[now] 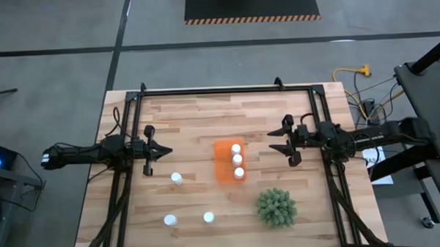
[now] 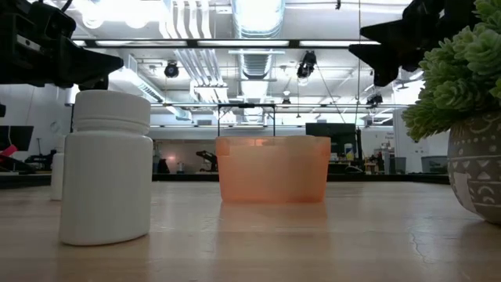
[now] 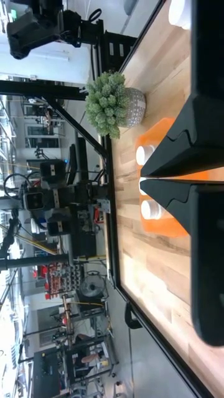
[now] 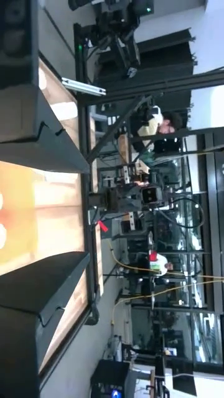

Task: Pick and place pill bottles into a basket
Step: Put the white pill bottle into the orange bin

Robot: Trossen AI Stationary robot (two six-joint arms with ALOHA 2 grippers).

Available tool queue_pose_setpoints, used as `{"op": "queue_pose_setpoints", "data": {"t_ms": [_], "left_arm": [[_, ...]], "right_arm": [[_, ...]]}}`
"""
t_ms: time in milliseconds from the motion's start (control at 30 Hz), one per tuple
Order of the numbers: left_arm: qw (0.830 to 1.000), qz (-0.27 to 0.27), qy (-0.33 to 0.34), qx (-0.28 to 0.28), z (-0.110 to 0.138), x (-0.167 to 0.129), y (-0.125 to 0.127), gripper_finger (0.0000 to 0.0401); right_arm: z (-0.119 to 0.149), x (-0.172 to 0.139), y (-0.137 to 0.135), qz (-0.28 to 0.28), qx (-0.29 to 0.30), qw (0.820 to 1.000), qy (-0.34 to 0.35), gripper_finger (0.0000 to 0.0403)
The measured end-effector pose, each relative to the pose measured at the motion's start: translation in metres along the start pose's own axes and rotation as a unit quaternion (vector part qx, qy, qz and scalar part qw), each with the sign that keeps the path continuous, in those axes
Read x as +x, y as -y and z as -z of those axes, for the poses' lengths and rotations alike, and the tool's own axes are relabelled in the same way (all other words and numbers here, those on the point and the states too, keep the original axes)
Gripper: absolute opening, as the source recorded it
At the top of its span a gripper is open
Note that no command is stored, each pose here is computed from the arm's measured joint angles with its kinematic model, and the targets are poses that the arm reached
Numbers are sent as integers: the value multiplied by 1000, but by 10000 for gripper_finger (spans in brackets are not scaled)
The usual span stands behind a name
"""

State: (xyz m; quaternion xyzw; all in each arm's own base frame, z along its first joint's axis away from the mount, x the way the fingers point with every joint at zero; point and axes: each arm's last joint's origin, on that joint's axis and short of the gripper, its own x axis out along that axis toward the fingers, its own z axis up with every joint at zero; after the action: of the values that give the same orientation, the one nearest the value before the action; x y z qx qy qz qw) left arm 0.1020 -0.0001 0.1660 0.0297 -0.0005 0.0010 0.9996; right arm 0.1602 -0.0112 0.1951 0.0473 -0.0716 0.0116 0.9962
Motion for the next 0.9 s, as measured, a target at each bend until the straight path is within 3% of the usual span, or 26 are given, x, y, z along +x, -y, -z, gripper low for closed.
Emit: {"op": "queue_pose_setpoints", "data": {"t_ms": [233, 900], "left_arm": [[1000, 0, 0, 0, 0, 0, 0, 0], [1000, 0, 0, 0, 0, 0, 0, 0]], "right_arm": [[-13, -13, -3, -1, -7, 1000, 11, 206], [-13, -58, -7, -6, -13, 997, 73, 206]]}}
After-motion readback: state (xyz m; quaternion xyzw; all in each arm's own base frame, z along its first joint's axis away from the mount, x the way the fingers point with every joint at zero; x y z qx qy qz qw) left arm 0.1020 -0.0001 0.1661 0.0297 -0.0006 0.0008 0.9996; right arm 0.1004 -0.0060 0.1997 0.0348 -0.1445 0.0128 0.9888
